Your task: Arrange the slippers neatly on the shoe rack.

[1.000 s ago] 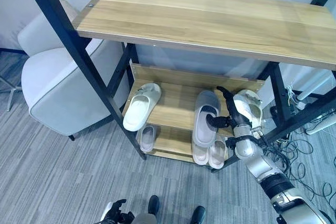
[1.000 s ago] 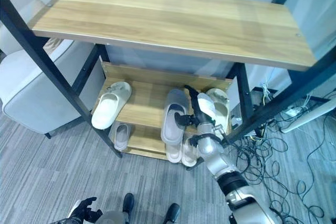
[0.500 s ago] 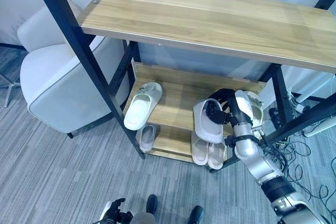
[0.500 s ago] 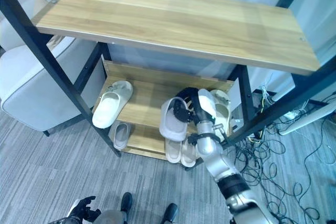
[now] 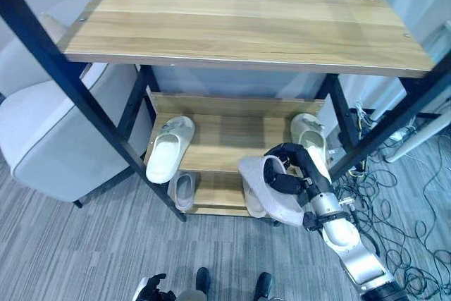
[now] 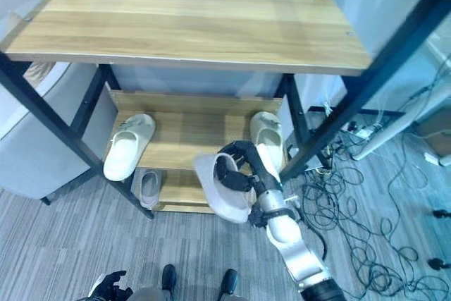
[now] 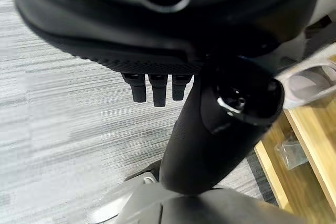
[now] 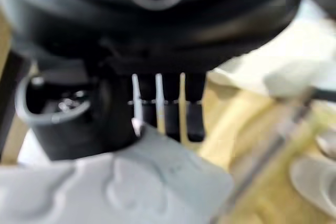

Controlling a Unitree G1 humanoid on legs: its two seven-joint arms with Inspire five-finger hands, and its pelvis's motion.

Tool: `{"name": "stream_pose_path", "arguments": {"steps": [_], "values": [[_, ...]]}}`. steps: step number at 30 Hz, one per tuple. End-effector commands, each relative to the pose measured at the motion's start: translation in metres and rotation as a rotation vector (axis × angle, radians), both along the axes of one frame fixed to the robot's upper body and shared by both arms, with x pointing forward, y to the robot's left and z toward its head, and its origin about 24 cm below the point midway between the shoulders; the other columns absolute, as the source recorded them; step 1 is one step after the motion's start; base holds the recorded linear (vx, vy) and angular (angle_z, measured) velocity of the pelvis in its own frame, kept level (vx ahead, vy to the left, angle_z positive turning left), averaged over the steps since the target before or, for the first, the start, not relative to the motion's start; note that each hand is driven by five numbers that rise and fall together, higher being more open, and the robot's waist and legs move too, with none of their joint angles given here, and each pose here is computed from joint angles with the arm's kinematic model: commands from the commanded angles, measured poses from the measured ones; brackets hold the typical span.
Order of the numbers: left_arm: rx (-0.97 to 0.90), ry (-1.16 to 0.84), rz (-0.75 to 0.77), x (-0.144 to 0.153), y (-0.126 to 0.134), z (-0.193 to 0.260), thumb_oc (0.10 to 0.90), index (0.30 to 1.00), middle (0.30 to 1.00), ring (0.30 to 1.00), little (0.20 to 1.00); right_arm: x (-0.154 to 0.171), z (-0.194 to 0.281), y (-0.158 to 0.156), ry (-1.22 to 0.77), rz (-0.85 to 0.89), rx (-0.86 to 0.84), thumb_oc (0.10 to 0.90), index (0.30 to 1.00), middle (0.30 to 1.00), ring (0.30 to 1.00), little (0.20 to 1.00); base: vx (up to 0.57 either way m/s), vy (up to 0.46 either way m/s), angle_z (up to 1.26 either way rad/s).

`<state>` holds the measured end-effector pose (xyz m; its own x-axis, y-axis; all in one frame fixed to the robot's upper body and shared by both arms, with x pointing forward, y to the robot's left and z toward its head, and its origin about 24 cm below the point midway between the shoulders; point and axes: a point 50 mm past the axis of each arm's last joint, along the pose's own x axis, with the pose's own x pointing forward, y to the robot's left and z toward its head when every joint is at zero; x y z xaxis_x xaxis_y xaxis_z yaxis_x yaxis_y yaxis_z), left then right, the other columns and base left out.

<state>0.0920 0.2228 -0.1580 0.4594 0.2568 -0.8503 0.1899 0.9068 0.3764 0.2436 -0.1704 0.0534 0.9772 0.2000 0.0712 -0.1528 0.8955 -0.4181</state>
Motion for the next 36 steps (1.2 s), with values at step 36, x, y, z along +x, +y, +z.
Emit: {"name": "stream_pose_path", "arguments": {"steps": [36], "values": [[-0.195, -0.576, -0.103, 0.133, -0.051, 0.072, 0.8, 0.9, 0.9, 0.9, 0.9, 0.067, 0.147, 0.007, -0.77, -0.077, -0.389, 0.4, 0.3, 0.3, 0.3, 0.3, -0.1, -0.007, 0.04]]}}
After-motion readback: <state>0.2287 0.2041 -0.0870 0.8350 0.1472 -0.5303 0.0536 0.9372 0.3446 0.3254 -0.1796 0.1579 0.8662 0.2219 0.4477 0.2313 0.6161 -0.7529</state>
